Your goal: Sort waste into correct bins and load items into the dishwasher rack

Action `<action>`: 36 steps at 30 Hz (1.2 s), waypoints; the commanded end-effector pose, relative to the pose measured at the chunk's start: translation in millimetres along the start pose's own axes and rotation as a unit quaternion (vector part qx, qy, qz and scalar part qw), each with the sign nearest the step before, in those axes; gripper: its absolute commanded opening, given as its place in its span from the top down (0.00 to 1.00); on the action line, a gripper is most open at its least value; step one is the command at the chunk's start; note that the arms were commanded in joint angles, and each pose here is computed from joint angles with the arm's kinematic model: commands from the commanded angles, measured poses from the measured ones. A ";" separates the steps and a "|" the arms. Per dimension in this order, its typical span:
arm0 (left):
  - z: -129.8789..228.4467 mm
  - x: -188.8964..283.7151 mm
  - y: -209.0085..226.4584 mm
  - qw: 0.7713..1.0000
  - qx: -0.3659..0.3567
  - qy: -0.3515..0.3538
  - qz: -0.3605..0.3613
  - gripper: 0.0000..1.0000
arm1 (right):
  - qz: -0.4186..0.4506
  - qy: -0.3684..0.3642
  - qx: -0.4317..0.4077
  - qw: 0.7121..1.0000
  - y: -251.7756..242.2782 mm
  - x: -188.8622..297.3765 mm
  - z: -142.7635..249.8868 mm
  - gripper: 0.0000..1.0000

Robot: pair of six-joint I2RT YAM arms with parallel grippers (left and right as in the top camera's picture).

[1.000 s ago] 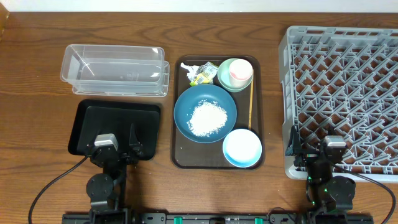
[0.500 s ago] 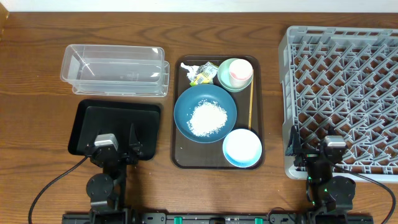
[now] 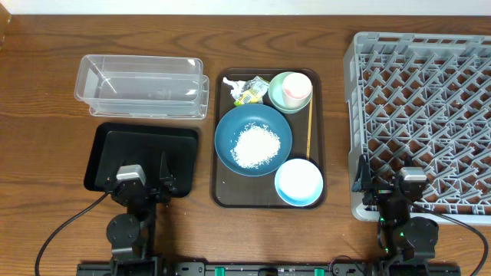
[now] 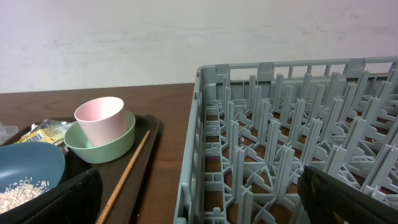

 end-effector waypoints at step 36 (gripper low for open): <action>-110.9 66.2 -91.5 0.845 0.341 0.014 0.411 0.05 | -0.001 0.000 0.007 1.000 0.7 0.2 0.6 0.01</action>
Point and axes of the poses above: each gripper's point midway between its finger pads, its own x axis back along the fingers, its own y axis along the line the jaws close on, z = x × y, the point moved 5 cm from there along x, back along the fingers, and after that the axes turned 3 degrees about -x, right-handed, at the moved point
